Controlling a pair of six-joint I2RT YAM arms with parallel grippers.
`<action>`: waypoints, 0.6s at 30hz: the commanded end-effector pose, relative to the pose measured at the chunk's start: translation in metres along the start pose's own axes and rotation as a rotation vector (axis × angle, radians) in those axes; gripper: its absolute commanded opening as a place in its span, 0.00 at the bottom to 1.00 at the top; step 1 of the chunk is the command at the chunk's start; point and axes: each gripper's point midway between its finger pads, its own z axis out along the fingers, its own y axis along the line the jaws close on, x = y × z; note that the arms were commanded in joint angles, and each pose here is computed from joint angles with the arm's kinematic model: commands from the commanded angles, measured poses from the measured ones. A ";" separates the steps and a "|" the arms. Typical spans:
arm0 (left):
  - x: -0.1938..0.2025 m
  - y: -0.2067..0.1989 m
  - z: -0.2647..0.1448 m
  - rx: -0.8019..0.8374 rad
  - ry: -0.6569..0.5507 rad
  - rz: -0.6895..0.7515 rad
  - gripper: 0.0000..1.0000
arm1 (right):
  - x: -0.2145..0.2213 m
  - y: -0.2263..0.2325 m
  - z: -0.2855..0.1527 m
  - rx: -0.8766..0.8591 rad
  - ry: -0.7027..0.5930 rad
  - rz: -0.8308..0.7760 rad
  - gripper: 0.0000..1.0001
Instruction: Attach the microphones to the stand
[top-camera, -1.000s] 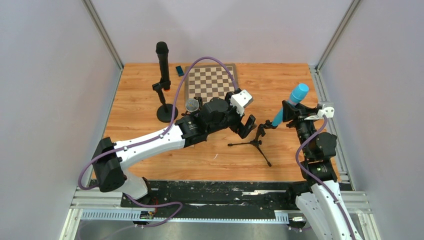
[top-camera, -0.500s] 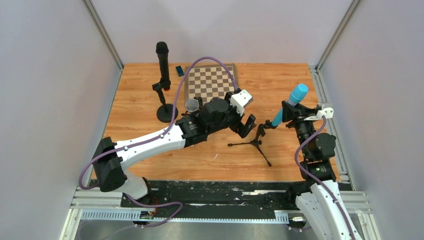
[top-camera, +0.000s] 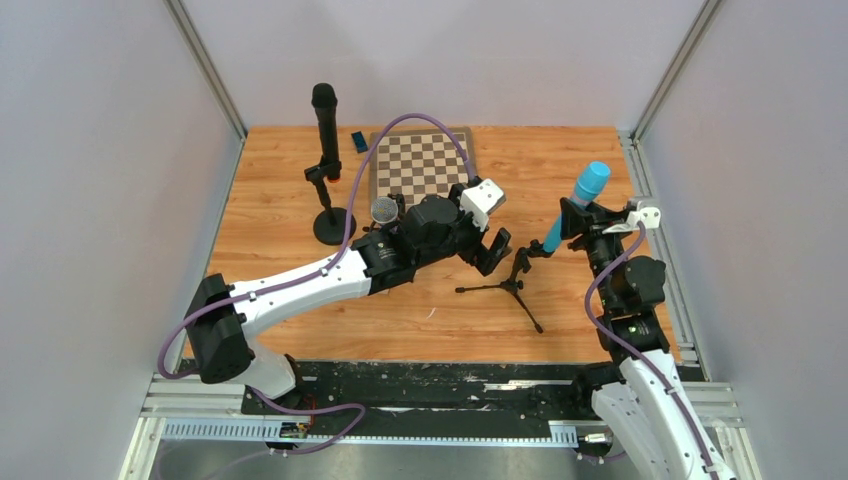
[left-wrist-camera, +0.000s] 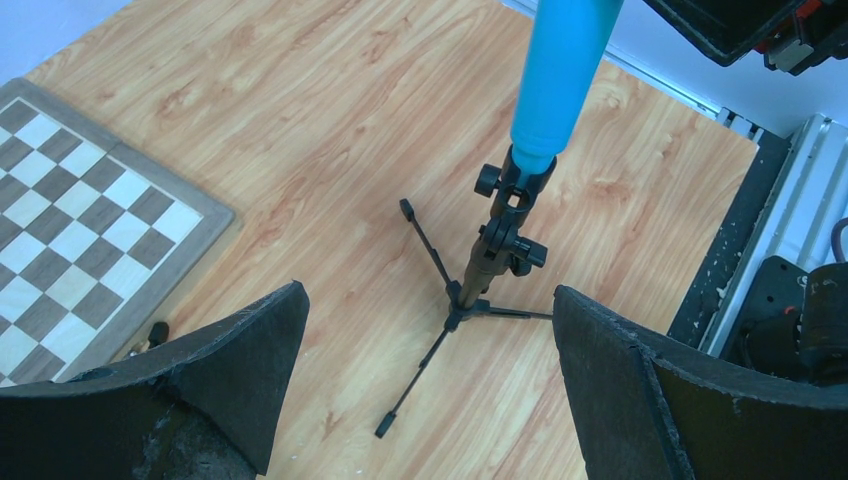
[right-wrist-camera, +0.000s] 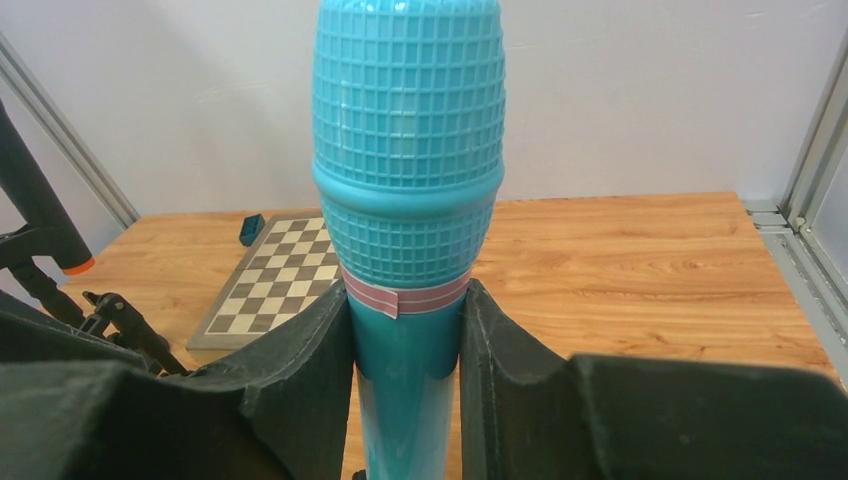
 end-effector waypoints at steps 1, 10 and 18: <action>-0.002 0.004 0.003 -0.015 -0.006 -0.006 1.00 | 0.011 -0.005 0.001 0.031 0.057 -0.047 0.00; 0.005 0.000 0.009 0.063 0.017 -0.058 0.99 | 0.021 -0.001 -0.002 -0.003 0.082 -0.073 0.00; 0.025 -0.044 0.023 0.376 0.064 0.024 1.00 | 0.024 0.011 -0.007 -0.075 0.087 -0.079 0.00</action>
